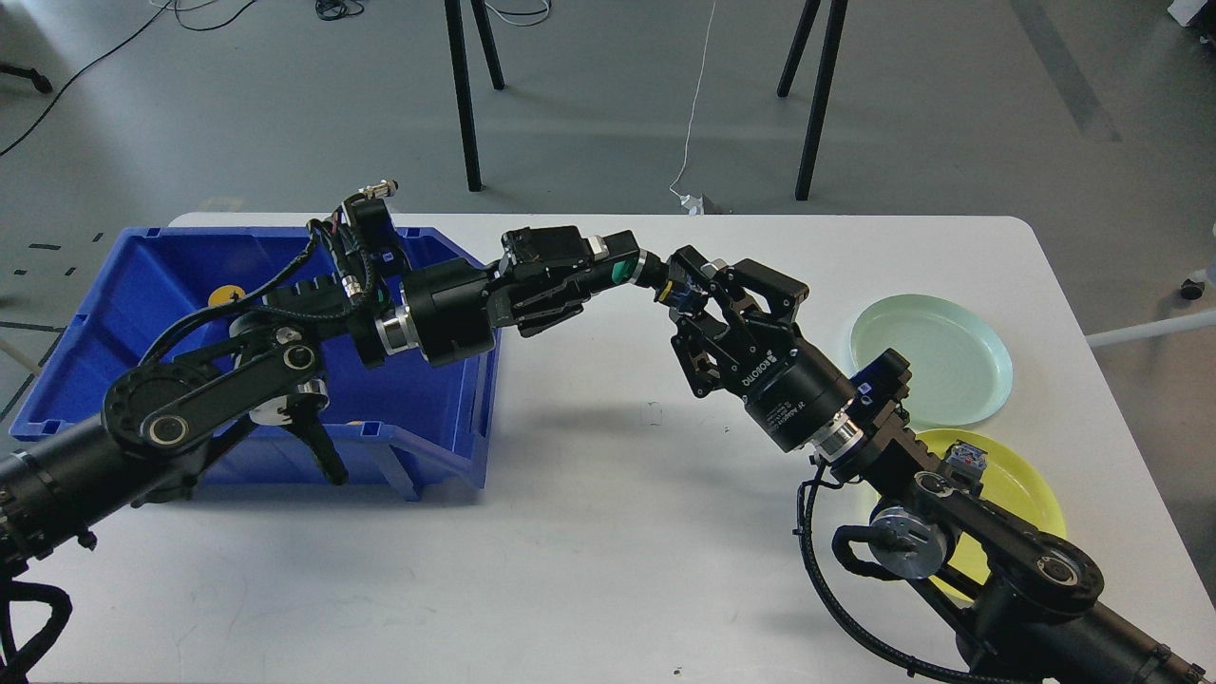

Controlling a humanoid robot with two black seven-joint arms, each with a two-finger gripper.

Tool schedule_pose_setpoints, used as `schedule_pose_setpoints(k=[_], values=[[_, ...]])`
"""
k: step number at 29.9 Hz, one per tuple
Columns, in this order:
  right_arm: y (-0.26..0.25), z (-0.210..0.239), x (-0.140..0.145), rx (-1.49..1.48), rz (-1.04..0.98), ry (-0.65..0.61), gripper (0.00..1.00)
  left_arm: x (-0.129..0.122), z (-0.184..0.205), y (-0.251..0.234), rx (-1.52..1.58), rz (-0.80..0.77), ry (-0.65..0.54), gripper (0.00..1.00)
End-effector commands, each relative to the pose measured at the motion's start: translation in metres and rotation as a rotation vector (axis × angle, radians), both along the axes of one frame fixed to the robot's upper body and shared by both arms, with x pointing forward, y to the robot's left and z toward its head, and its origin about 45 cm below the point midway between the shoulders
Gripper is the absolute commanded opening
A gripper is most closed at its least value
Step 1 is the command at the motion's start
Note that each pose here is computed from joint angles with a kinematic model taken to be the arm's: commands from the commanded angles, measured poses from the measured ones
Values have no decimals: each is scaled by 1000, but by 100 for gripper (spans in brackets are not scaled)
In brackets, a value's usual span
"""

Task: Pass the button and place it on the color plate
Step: 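Move the right gripper to the left gripper and grasp the green button, then carry the green button with the right gripper onto the pale green plate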

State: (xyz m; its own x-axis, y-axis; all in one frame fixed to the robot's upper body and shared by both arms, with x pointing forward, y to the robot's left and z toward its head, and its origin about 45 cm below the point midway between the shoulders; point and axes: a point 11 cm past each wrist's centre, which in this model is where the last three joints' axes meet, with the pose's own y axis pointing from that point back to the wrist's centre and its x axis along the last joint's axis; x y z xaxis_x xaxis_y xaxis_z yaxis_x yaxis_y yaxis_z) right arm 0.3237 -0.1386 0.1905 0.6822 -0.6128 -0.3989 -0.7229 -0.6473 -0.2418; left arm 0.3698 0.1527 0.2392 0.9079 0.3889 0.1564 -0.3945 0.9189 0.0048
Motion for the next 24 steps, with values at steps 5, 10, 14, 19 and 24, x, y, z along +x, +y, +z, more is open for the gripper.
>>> schedule_pose_setpoints(k=[5,10,14,19,24], values=[[-27,-2,4,-55,-66,-4,0,0,0,0,-6,2,3,75],[-141,4,19,-258,-286,-30,0,1,0,1,-9,8,8,76],[-229,-8,18,-486,-411,16,0,1,-1,0,-10,9,8,77],[-284,-43,5,-690,-486,121,0,0,-1,-2,-13,4,10,77],[-288,-67,3,-822,-503,157,5,0,-1,-3,-14,3,11,77]])
